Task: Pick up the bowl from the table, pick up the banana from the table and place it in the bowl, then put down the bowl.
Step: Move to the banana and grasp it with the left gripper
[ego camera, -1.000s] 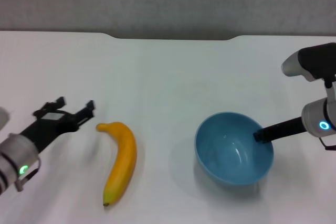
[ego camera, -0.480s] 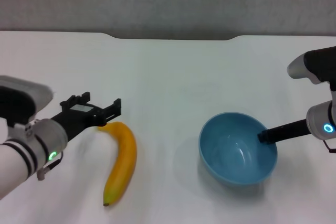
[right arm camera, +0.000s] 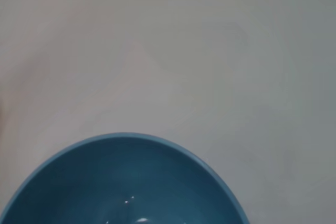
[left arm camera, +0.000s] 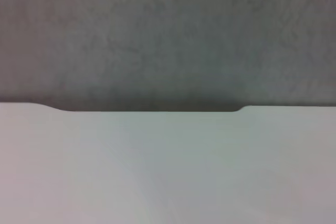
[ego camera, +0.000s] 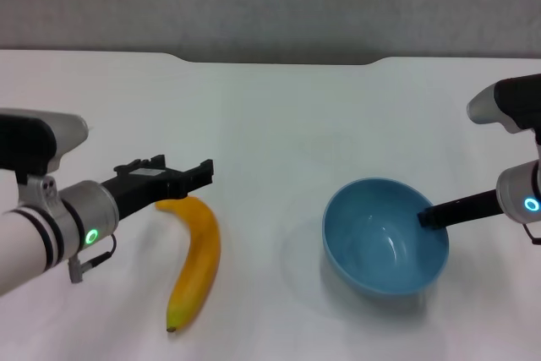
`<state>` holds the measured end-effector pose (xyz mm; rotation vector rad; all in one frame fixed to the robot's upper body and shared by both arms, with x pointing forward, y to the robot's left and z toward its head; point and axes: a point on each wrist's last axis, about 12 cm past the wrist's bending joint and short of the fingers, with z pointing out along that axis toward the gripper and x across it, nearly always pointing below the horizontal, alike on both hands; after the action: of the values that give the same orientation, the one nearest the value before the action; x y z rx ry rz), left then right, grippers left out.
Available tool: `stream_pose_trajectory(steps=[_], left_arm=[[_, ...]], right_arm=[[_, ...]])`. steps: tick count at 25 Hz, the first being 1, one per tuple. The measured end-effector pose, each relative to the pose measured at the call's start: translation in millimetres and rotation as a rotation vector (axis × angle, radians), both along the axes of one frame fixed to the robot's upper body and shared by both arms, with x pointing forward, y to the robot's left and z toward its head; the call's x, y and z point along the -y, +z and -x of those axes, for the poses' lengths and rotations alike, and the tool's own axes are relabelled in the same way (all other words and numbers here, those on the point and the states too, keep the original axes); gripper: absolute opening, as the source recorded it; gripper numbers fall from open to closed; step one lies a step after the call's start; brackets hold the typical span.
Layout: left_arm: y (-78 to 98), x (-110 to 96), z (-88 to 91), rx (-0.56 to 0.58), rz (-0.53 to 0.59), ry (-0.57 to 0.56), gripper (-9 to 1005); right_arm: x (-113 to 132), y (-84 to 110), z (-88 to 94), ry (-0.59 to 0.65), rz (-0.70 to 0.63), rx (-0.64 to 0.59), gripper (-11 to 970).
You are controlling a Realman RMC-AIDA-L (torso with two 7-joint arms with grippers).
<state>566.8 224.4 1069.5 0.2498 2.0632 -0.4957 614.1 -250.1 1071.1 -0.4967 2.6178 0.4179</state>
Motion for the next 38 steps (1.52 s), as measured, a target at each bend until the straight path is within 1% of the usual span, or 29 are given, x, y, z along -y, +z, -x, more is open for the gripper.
stream_pose_trajectory(steps=[5, 8, 12, 14, 17, 18, 20, 21, 24, 25, 31, 34, 38], left_arm=[[5.3, -4, -5.4, -0.029, 0.001, -0.043, 880], [6.6, -6, -10.7, -0.079, 0.007, -0.077, 878], [5.8, -9, -20.2, -0.14, -0.038, -0.099, 876], [5.8, -10, -25.3, -0.171, -0.058, -0.083, 875], [3.5, -11, -29.1, -0.224, -0.134, -0.054, 874], [2.5, -9, -29.2, -0.243, -0.185, -0.045, 874], [4.3, -9, -29.8, -0.253, -0.269, -0.032, 874], [8.1, -13, -31.2, -0.244, -0.341, -0.02, 874], [13.3, -15, -30.8, -0.234, -0.444, -0.038, 874], [15.2, -14, -30.2, -0.238, -0.445, -0.043, 874], [20.8, 4, -22.2, -0.288, -0.332, -0.073, 874], [26.5, 10, -21.2, -0.284, -0.265, -0.089, 874], [32.7, 13, -16.8, -0.271, -0.183, -0.104, 873]], right_arm=[[0, 0.1, 0.0, -0.001, 0.0, 0.0, 22], [0, 0.4, -0.4, -0.002, -0.001, 0.0, 22], [-1, 1.2, -1.1, -0.002, -0.001, 0.001, 21], [-1, 1.5, -1.4, -0.001, -0.001, 0.002, 21], [-1, 1.7, -1.6, -0.002, -0.002, 0.002, 21], [-1, 1.7, -1.6, -0.002, -0.002, 0.002, 21], [-2, 2.0, -1.9, -0.002, -0.002, 0.002, 21], [-2, 2.1, -2.0, -0.002, -0.003, 0.002, 21], [-2, 2.6, -2.4, -0.003, -0.005, 0.003, 21], [-2, 2.5, -2.2, -0.005, -0.006, 0.003, 21], [-1, 2.7, -2.5, -0.007, -0.007, 0.006, 21], [-1, 2.9, -2.7, -0.007, -0.007, 0.007, 21], [0, 1.8, -1.9, -0.011, -0.006, 0.007, 21]])
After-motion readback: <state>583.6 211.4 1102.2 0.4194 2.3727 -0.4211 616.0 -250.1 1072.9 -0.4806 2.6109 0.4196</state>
